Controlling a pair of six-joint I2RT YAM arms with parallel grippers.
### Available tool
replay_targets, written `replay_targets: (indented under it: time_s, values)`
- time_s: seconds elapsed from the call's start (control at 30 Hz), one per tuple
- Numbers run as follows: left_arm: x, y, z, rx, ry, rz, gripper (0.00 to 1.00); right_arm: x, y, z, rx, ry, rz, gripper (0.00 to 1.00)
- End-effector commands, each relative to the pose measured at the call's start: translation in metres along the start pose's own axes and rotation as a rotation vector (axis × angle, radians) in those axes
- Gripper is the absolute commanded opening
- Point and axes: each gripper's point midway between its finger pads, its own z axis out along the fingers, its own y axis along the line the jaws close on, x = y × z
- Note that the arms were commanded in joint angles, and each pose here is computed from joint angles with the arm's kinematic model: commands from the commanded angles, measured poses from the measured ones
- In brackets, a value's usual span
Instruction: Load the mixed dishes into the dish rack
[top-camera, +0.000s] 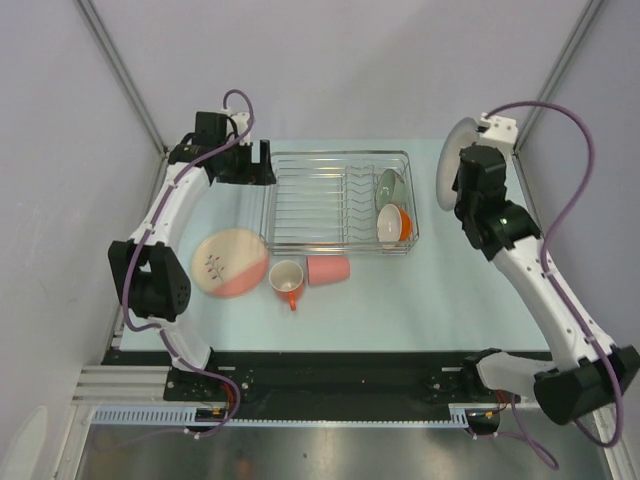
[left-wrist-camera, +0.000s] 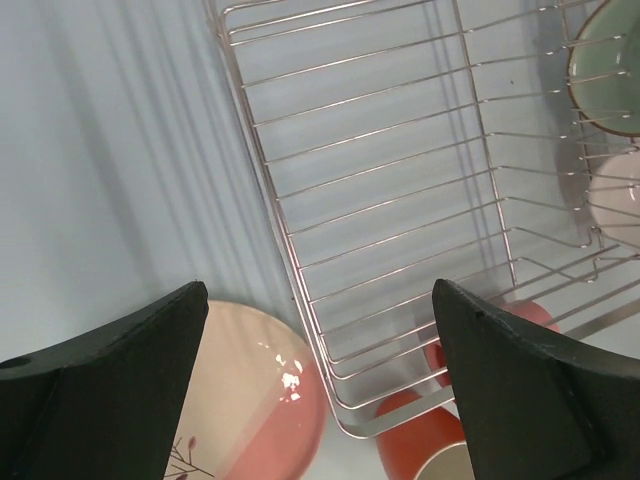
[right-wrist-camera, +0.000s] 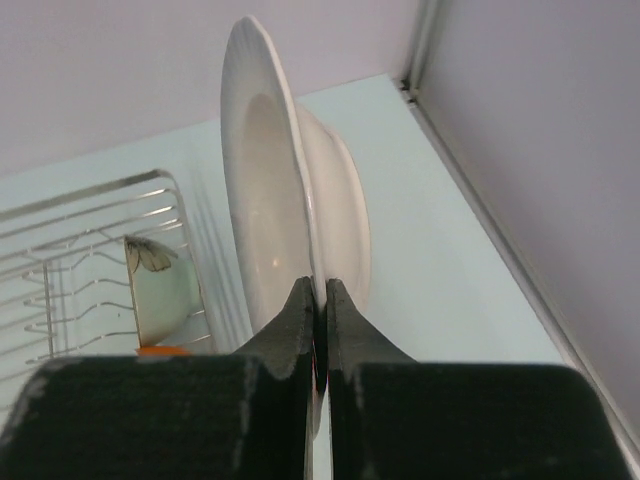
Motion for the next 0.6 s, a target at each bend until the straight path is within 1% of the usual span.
replay_targets:
  time_s: [0.0,0.03,0.1,0.13,0.17,0.23,0.3,0.37,0.4,0.47,0.5,0.57]
  values:
    - [-0.019,0.017,-0.007,-0.095,-0.078,0.039,1.0,-0.1,0.043,0.006,-0.218,-0.271,0.063,0.0]
    - [-0.018,0.02,-0.004,-0.107,-0.068,0.046,1.0,-0.096,0.056,0.016,-0.261,-0.266,0.013,0.0]
    - [-0.011,0.028,0.01,-0.126,-0.035,0.059,1.0,-0.107,0.066,0.021,-0.307,-0.299,-0.04,0.0]
    - [-0.01,0.028,0.014,-0.127,-0.027,0.058,0.99,-0.101,0.08,0.029,-0.351,-0.289,-0.079,0.0]
    - [-0.007,0.03,0.023,-0.125,-0.008,0.085,1.0,-0.108,0.083,0.032,-0.362,-0.311,-0.111,0.0]
    - [-0.011,0.028,0.027,-0.12,-0.01,0.095,1.0,-0.102,0.096,0.044,-0.392,-0.31,-0.163,0.0]
    - [-0.017,0.027,0.034,-0.109,-0.012,0.099,1.0,-0.111,0.101,0.049,-0.401,-0.341,-0.206,0.0]
    - [-0.018,0.028,0.041,-0.106,0.002,0.104,1.0,-0.113,0.116,0.054,-0.451,-0.367,-0.239,0.0]
    - [-0.026,0.028,0.041,-0.106,-0.011,0.111,1.0,-0.117,0.118,0.054,-0.461,-0.384,-0.269,0.0]
    - [-0.021,0.032,0.05,-0.107,0.025,0.112,1.0,-0.11,0.13,0.063,-0.496,-0.375,-0.314,0.0]
    - [-0.028,0.031,0.05,-0.104,0.015,0.118,0.99,-0.108,0.134,0.065,-0.506,-0.377,-0.352,0.0]
    - [-0.023,0.032,0.056,-0.097,0.042,0.117,1.0,-0.107,0.143,0.066,-0.544,-0.39,-0.393,0.0]
